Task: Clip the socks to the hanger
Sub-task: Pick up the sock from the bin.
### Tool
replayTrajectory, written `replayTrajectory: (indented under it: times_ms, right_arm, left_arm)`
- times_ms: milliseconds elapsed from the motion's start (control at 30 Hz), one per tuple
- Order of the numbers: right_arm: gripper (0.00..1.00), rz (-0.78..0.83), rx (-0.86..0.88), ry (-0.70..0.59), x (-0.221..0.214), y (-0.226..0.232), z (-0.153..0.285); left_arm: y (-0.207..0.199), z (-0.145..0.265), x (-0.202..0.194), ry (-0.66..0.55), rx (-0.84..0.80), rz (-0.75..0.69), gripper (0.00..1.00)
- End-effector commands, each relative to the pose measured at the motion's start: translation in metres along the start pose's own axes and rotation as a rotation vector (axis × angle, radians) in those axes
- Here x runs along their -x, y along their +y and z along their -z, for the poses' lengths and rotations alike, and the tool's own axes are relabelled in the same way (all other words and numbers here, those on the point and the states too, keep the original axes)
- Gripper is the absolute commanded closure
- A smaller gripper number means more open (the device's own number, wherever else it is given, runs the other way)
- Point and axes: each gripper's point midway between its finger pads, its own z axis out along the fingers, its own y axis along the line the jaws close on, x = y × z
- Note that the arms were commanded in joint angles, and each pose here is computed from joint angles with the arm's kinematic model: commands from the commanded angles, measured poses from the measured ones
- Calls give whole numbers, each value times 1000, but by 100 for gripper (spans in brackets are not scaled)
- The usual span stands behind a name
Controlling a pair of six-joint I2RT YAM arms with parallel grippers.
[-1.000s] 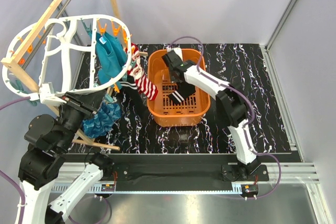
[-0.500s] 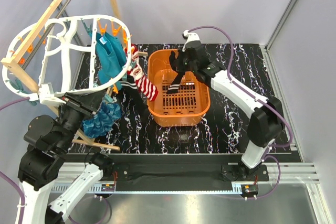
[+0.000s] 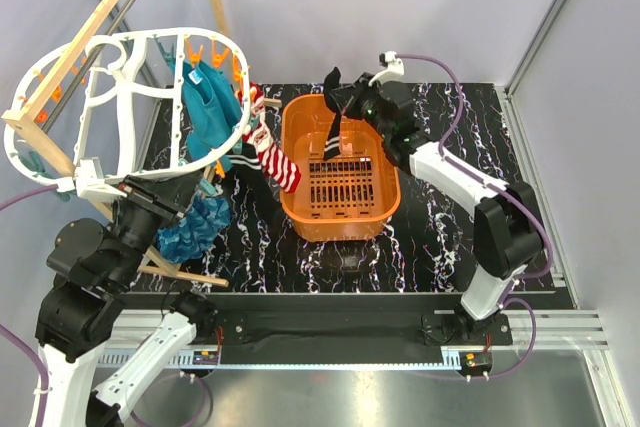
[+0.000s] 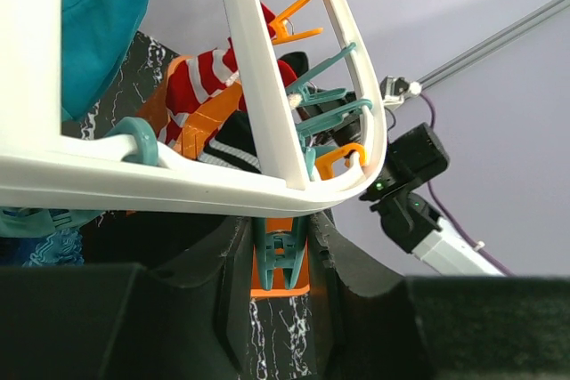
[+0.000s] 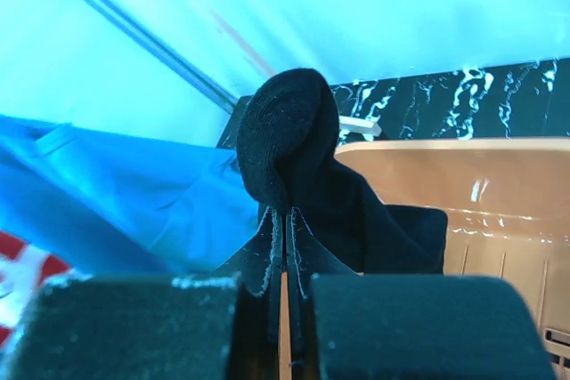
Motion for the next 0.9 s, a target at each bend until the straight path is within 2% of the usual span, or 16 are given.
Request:
replayTrajectory:
  times_ms: [0,33,133,200,233,367,400,467,500,533,600,700,733,767,833,867]
  right_arm:
    - [98,-69,4,-149,20,-4,-8]
    - [94,-67,-36,-123,11,-15,-7]
    - [88,-80,-101,-47,-25,-39,8]
    - [88,-110,-219,44,-55,-67,28]
    - [86,-110,-230,59,-57,-66,38]
    - [68,-41,-316,160,-82,-72,74]
    - [62,-4,-354,221,-89,-75,82]
    - [57,26,-366,265,-86,-66,89]
    - [48,79,-391,312,-94,-67,98]
    - [44,111,-396,319,-93,-64,100]
    - [33,195,-387,342,-87,-55,99]
    - [27,319,-286,422,-93,-44,78]
    - [26,359,-286,494,-113,-54,67]
    - [26,387,-251,480,-97,-39,50]
    - [26,445,-302,619,-132,-68,38]
    - [26,451,-297,594,-120,-60,22]
  left_arm:
    - [-12,-3,6,-17,-46,0,100]
    - [-13,-2,7,-18,-49,-1,100]
    - [-12,-1,6,-16,-49,-2,100]
    - [-11,-1,6,-19,-48,-4,100]
    - [-11,-1,6,-18,-49,-4,100]
    - [-10,-4,3,-12,-49,-7,100]
    - [-10,-4,3,-12,-51,-8,100]
    - [-10,-5,2,-10,-51,-8,100]
    - [-10,-5,2,-9,-52,-8,100]
    - [-10,-5,2,-11,-50,-13,100]
    - [-10,-5,3,-14,-49,-19,100]
    - [-9,-4,5,-20,-46,-20,100]
    - [-9,-5,4,-17,-45,-19,100]
    - [-9,-5,4,-18,-46,-19,100]
    - [-10,-4,4,-14,-47,-14,100]
    - [-10,-4,4,-17,-45,-13,100]
